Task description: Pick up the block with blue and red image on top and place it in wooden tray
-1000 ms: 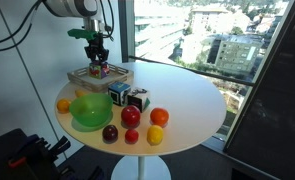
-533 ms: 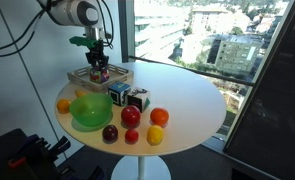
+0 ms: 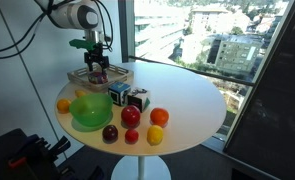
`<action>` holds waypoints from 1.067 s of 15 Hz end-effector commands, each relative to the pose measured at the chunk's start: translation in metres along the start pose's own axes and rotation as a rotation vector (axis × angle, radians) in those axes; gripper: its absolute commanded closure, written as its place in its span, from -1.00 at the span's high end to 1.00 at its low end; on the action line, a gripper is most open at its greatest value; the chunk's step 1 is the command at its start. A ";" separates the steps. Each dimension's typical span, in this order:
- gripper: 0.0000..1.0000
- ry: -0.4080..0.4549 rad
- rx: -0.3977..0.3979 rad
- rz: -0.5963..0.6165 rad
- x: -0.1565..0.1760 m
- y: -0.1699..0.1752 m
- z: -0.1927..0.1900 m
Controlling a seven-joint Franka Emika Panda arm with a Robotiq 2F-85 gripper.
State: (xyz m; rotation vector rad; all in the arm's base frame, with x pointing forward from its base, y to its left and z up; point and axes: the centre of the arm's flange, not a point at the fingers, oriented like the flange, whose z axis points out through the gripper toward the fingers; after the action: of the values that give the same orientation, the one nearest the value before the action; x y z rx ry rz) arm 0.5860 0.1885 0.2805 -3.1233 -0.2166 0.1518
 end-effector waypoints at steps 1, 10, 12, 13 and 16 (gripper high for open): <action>1.00 0.019 -0.001 0.020 0.004 -0.001 -0.011; 1.00 0.066 0.004 0.046 0.000 -0.001 -0.049; 1.00 0.075 0.003 0.057 -0.004 0.001 -0.059; 1.00 0.081 0.001 0.064 -0.007 0.001 -0.064; 1.00 0.086 0.000 0.074 -0.014 0.004 -0.079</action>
State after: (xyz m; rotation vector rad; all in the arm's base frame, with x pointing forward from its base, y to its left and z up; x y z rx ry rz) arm 0.5913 0.1884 0.3404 -3.1191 -0.1476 0.0174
